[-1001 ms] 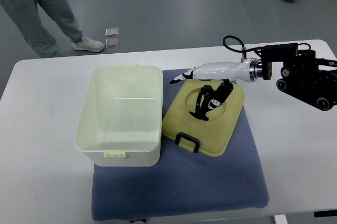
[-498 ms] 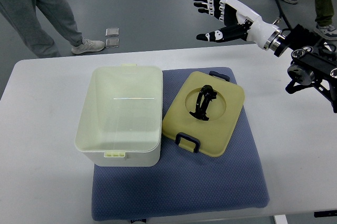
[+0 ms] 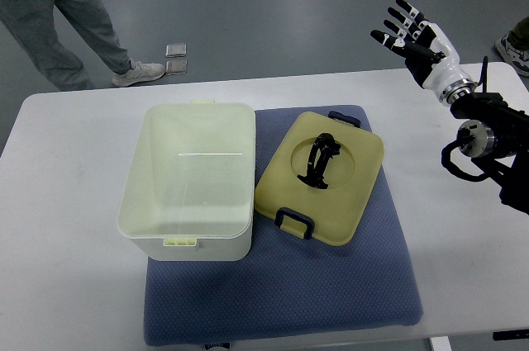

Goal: Open white storage box with right hand

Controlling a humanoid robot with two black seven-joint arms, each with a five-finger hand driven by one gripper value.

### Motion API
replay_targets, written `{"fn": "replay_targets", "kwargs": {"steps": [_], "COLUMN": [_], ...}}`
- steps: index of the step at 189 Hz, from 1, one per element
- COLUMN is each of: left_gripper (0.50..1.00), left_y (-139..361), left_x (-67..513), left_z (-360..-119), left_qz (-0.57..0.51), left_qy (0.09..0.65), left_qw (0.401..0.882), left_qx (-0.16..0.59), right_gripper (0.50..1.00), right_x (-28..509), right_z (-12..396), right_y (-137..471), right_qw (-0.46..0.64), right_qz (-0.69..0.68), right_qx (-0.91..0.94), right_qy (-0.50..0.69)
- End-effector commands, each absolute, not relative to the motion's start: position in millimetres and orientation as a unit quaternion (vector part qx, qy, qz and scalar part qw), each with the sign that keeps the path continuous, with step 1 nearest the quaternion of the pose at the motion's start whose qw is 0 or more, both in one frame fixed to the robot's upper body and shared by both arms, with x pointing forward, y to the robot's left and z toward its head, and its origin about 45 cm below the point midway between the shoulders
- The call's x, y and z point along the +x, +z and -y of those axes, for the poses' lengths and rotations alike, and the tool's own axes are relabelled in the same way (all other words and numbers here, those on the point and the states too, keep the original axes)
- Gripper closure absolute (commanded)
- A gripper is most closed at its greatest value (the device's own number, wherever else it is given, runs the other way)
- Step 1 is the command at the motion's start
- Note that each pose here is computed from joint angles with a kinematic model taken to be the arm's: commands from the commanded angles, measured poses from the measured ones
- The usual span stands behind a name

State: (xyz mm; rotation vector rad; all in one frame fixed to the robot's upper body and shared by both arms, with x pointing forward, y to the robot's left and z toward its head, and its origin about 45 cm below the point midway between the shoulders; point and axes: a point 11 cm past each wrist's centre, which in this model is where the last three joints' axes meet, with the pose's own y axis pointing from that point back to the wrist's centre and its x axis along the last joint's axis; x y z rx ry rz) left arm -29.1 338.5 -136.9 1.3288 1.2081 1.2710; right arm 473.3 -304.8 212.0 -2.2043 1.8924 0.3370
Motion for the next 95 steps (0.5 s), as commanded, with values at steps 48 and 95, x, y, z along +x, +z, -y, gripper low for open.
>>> {"fn": "replay_targets", "kwargs": {"steps": [48, 95], "left_gripper": [0.500, 0.500], "left_y": [-136.9, -136.9], "left_x": [-29.3, -29.1], "left_z": [-338.5, -338.5], "left_qz": [-0.490, -0.489], "left_qy": [0.514, 0.515], "left_qw": [0.453, 0.454], "left_qx": [0.539, 0.538], "right_gripper": [0.574, 0.574], "right_x": [447.0, 447.0], "right_z": [300.8, 301.5], "right_y": [159.5, 154.4], "right_qw": [0.094, 0.121], "right_qz": [-0.655, -0.670], "right_qx": [-0.732, -0.710], "right_qy": [0.163, 0.178]}}
